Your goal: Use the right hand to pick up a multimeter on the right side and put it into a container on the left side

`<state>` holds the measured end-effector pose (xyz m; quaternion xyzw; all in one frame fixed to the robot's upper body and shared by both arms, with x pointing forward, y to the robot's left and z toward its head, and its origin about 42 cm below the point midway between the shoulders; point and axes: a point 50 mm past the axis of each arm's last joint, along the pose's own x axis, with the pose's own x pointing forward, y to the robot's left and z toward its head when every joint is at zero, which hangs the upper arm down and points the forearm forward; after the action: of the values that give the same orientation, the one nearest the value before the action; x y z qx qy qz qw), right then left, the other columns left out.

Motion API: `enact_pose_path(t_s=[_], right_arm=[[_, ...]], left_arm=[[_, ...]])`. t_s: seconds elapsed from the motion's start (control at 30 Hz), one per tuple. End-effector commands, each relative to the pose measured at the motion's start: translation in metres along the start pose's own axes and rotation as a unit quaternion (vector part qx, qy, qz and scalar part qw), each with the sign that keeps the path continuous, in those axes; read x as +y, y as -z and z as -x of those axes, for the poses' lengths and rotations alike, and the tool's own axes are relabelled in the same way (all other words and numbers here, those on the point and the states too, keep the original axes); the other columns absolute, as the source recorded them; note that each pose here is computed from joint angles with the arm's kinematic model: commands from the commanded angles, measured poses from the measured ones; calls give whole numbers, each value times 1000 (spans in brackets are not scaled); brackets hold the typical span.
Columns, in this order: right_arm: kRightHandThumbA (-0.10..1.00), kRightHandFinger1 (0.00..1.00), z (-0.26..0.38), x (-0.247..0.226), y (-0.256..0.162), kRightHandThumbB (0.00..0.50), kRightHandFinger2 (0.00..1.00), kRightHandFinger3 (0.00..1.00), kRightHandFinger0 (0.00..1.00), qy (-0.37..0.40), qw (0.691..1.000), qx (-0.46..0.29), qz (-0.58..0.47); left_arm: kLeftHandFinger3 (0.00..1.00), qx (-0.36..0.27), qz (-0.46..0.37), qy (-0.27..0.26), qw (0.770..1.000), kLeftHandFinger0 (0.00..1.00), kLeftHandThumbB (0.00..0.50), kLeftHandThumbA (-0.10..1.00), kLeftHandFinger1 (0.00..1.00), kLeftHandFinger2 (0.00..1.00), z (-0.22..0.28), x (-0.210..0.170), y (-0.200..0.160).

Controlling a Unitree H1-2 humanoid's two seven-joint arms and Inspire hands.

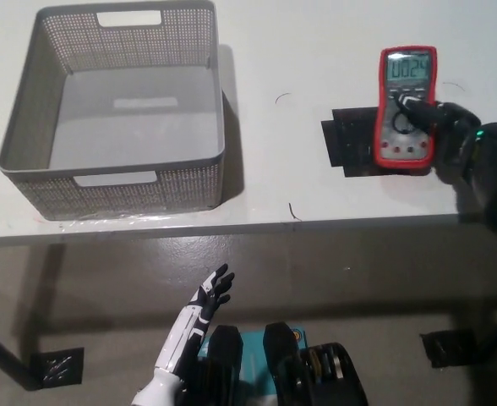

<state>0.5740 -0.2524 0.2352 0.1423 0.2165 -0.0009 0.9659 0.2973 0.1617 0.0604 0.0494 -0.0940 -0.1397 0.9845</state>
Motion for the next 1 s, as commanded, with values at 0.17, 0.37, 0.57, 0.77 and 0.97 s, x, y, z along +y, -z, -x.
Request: enact_pose_path(t_s=[0.17,0.37,0.57,0.77,0.97], right_arm=[[-100,2,62,151,-181,110,469,639,0,-338,867,-168,-324],[-100,43,83,189,-194,189,577,1000,0,-400,831,-176,-343],[-100,64,117,233,-210,143,584,1000,0,-447,815,-190,-318],[-100,1,134,267,-207,164,533,1000,0,-453,825,-194,-277],[-100,129,142,307,-204,142,646,1000,0,-473,834,-154,-238]], left_arm=[[1000,-50,3,6,999,1000,390,1000,1000,1000,-15,3,-15],[1000,-49,7,7,999,1000,410,1000,1000,1000,-14,4,-15],[1000,-44,8,4,999,1000,444,1000,1000,1000,-12,4,-15],[1000,-45,1,11,999,1000,433,1000,1000,1000,-9,2,-13],[1000,-43,4,13,999,1000,434,1000,1000,1000,-10,3,-12]])
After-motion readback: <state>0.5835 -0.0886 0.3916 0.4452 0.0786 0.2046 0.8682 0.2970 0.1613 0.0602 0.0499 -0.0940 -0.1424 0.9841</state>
